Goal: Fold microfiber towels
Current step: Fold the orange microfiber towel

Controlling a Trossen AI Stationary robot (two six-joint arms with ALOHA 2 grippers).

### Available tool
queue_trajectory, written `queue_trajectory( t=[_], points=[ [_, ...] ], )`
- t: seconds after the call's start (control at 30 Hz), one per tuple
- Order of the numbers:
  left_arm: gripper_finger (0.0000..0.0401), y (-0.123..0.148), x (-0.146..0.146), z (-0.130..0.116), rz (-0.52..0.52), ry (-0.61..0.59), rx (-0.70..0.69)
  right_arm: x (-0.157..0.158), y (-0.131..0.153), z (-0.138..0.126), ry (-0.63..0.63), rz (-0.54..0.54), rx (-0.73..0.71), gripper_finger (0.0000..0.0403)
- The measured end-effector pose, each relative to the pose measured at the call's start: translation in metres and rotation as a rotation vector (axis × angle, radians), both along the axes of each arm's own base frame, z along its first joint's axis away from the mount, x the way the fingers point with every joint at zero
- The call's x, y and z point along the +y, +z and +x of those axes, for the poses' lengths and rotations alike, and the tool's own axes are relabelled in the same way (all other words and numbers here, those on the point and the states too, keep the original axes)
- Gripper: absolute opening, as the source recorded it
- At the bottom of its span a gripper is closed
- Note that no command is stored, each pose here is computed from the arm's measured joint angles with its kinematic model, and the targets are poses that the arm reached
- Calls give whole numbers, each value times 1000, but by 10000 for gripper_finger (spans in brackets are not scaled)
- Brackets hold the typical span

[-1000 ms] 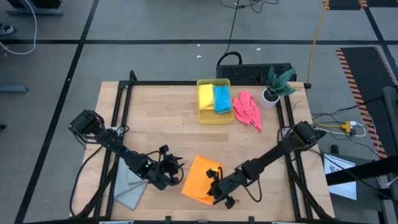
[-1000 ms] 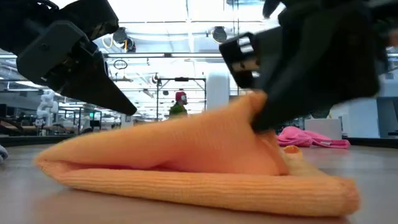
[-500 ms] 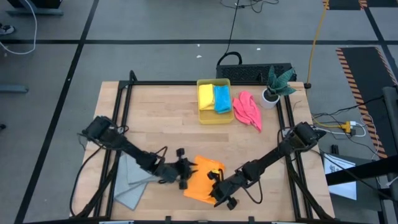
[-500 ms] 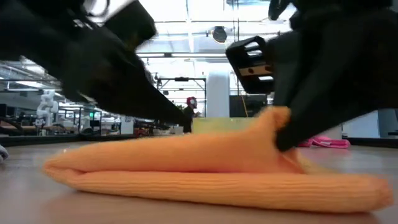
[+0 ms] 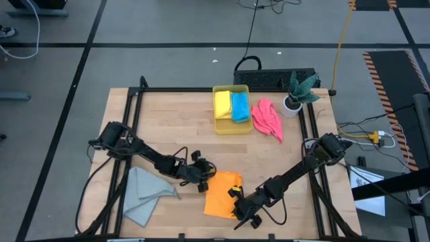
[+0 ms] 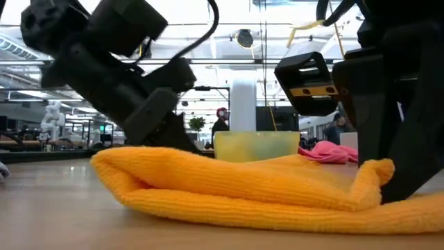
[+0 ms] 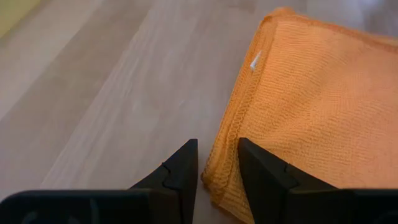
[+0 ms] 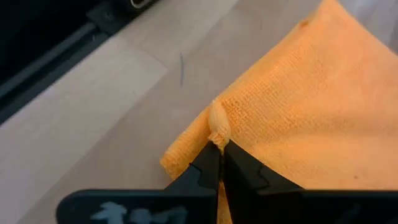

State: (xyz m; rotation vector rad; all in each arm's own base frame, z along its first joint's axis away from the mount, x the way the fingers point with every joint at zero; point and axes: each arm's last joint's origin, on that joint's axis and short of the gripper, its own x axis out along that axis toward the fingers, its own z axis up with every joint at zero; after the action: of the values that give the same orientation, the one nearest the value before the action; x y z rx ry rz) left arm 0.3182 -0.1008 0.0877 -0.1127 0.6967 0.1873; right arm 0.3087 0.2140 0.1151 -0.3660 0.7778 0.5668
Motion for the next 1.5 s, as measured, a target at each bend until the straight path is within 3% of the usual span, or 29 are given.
queue_trajectory(
  t=[0.17, 0.37, 0.7, 0.83, 1.03, 1.23, 1.5],
  points=[
    [115, 10, -17, -19, 90, 83, 34, -3, 7, -3, -8, -43, 5, 4],
    [115, 29, -34, -32, 166, 146, -64, -7, 25, -10, -22, -119, -28, 4],
    [115, 37, -29, -11, 151, 26, -185, -4, 27, -20, -27, -99, -4, 4],
    [115, 37, -9, -1, 77, -64, -151, -4, 18, -29, -35, -103, 30, 4],
    [115, 32, 3, 1, 10, -69, -92, -5, 12, -35, -42, -105, 52, 4],
    [115, 23, -31, -21, -95, -90, 26, -8, 8, -41, -34, -157, 107, 4],
    [115, 33, -84, -42, -88, -91, -152, -21, 17, -55, -151, -243, 209, 24]
  ],
)
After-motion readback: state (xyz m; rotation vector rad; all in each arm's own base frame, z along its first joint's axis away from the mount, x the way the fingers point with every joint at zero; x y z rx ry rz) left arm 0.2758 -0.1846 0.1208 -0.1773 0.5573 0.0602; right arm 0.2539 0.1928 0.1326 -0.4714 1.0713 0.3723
